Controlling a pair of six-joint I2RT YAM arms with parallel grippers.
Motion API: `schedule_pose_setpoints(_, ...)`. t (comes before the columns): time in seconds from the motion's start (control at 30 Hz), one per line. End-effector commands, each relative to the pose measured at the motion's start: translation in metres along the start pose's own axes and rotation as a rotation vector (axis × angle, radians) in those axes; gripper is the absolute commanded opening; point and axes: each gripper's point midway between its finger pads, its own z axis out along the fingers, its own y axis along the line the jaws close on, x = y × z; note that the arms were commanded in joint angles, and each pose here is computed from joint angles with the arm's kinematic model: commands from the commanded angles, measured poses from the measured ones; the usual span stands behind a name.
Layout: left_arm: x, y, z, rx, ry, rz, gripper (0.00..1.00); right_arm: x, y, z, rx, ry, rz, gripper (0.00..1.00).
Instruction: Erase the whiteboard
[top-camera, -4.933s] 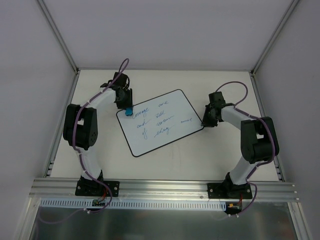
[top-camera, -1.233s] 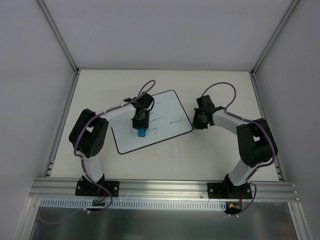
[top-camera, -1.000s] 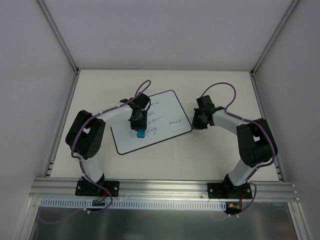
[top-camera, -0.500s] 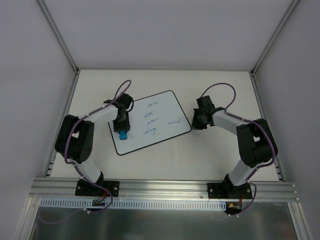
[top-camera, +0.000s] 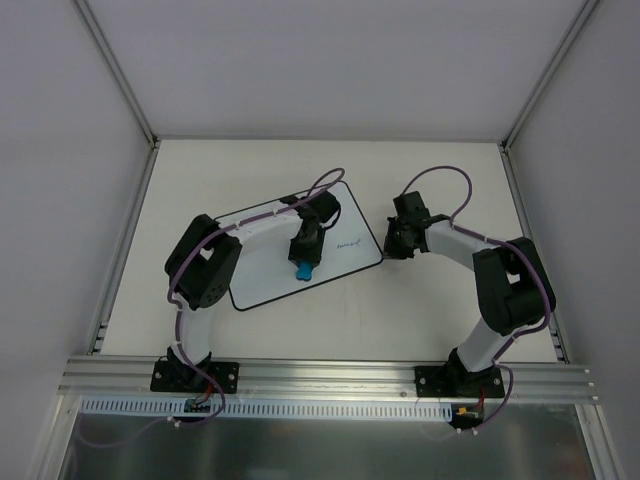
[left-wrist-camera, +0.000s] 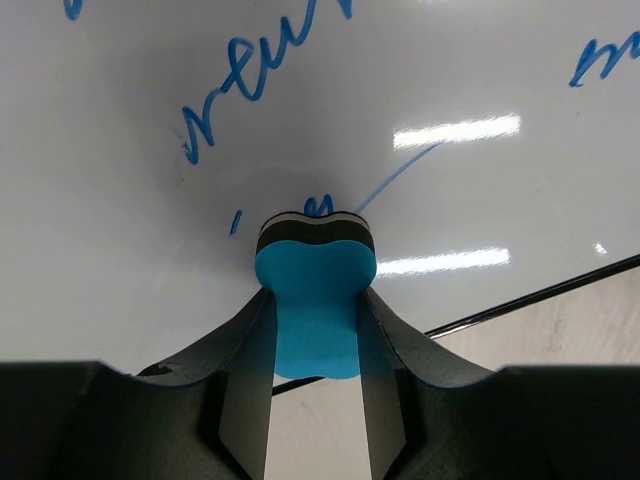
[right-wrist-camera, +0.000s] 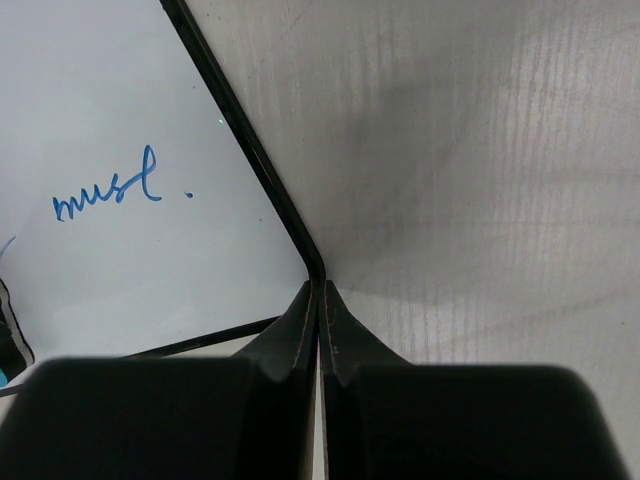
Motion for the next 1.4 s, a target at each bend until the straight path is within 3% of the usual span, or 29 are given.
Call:
schedule_pose_setpoints(0.0, -0.002, -0.009, 0.013, 0.019, 0.029, -0.005, 0.00, 0.026, -0.013, 0.003, 0.037, 0.074, -0.010, 0.00)
schedule_pose_setpoints(0.1, -0.006, 0.017, 0.016, -0.012, 0.040, -0.056, 0.00, 0.026, -0.014, 0.002, 0.038, 0.069, -0.011, 0.00)
schedule_pose_setpoints(0.37, -0.007, 0.138, 0.018, -0.204, 0.050, -0.211, 0.00, 0.025, -0.014, 0.002, 0.039, 0.065, -0.010, 0.00)
schedule_pose_setpoints(0.47, -0.025, 0.152, 0.017, -0.231, 0.021, -0.193, 0.00, 0.025, -0.013, 0.003, 0.039, 0.067, -0.010, 0.00)
schedule_pose_setpoints(0.63, -0.047, 0.125, 0.031, -0.148, 0.027, -0.123, 0.00, 0.024, -0.013, 0.003, 0.040, 0.066, -0.006, 0.00)
schedule_pose_setpoints(0.8, -0.070, 0.061, 0.035, -0.038, -0.008, 0.027, 0.00, 0.024, -0.013, 0.004, 0.042, 0.069, 0.004, 0.00)
schedule_pose_setpoints(0.9, -0.068, 0.008, 0.042, 0.043, -0.006, 0.145, 0.00, 0.024, -0.013, 0.004, 0.043, 0.070, 0.010, 0.00)
schedule_pose_setpoints(1.07, -0.031, -0.060, 0.045, 0.215, 0.089, 0.215, 0.00, 0.023, -0.011, 0.003, 0.044, 0.062, 0.014, 0.00)
schedule_pose_setpoints(1.2, -0.011, -0.058, 0.041, 0.208, 0.121, 0.207, 0.00, 0.022, -0.011, 0.003, 0.045, 0.060, 0.019, 0.00)
schedule_pose_setpoints(1.37, -0.022, 0.005, 0.033, 0.074, 0.087, 0.079, 0.00, 0.023, -0.011, 0.003, 0.043, 0.063, 0.022, 0.00)
